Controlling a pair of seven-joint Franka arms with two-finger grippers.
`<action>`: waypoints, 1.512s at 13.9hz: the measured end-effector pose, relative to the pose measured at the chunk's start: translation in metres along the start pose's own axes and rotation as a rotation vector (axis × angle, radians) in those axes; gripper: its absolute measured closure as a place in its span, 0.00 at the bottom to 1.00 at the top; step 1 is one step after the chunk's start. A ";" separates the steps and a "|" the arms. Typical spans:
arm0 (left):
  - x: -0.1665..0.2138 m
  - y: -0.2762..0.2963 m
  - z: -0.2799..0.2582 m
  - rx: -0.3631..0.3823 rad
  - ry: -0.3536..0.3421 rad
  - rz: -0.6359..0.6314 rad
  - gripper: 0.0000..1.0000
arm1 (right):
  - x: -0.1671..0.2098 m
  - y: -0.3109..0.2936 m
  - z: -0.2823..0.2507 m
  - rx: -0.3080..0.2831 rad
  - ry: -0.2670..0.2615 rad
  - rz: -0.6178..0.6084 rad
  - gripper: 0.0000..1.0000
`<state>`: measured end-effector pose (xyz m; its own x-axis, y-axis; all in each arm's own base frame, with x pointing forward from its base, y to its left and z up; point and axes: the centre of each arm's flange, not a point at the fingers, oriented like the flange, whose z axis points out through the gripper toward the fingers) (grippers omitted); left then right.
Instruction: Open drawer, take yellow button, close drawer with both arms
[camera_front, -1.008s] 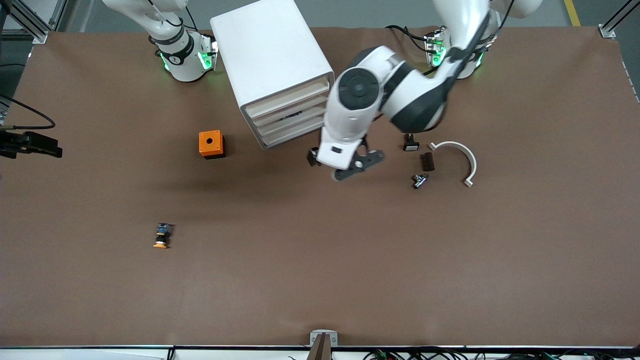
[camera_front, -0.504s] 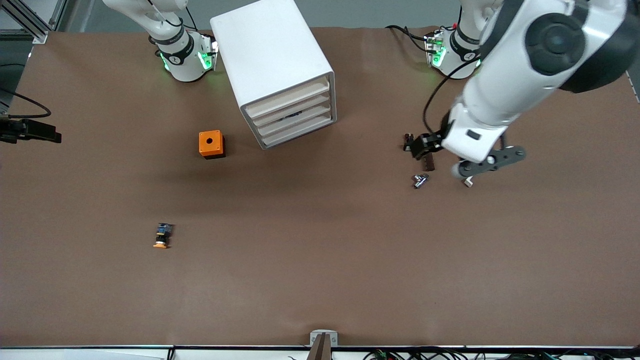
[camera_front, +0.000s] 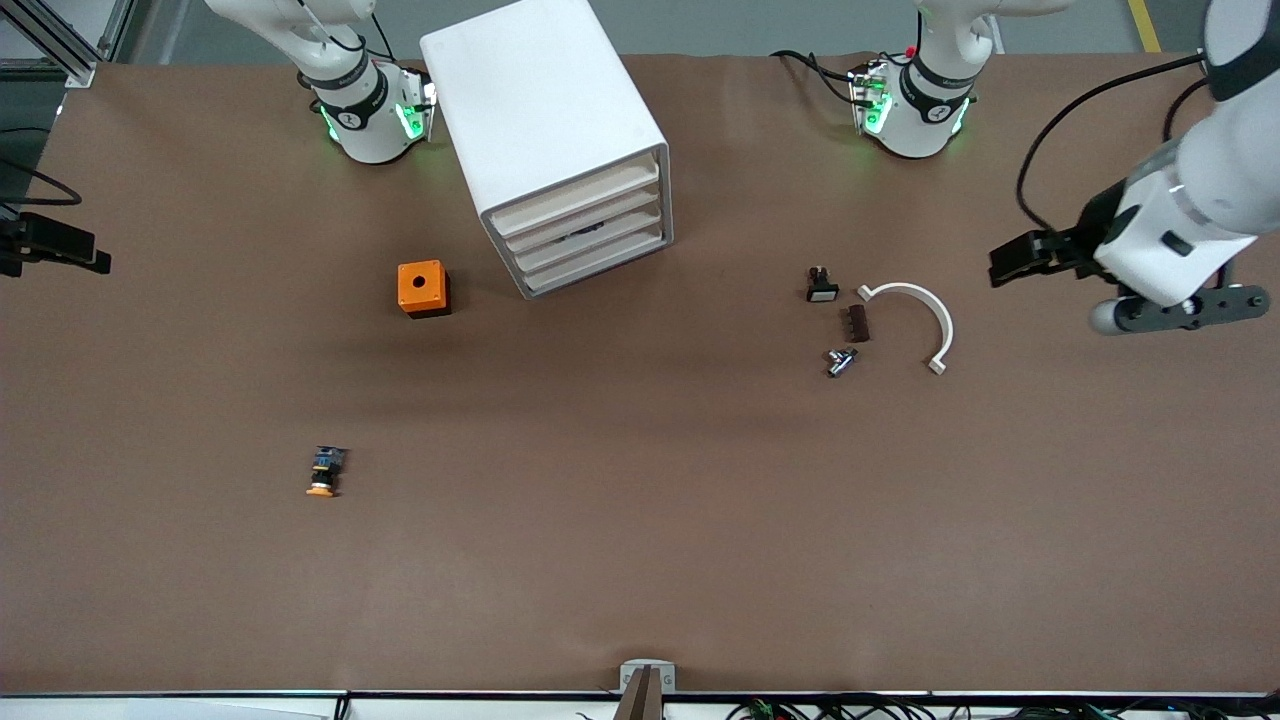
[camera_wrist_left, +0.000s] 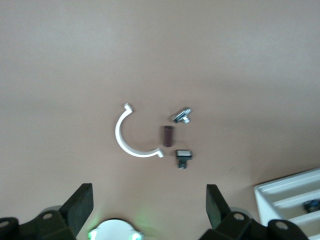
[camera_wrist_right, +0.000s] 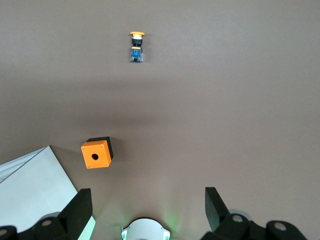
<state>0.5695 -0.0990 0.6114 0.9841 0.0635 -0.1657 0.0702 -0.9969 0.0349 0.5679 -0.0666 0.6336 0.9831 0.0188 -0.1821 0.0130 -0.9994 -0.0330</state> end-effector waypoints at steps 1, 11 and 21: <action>-0.004 -0.013 0.002 0.003 -0.007 0.019 0.00 | -0.003 -0.001 -0.003 0.002 0.002 -0.001 0.00; 0.011 -0.101 -0.026 -0.020 0.222 0.019 0.00 | -0.056 -0.006 -0.004 0.004 0.140 -0.002 0.00; 0.008 -0.094 -0.033 -0.021 0.237 0.031 0.00 | -0.058 -0.005 -0.005 -0.012 0.142 0.017 0.00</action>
<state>0.5758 -0.0032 0.6392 0.9964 0.0446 0.0720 0.0405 -0.9975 0.0570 0.5116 -0.0628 0.6492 0.9991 -0.0019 -0.0417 -0.0027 -0.9998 -0.0188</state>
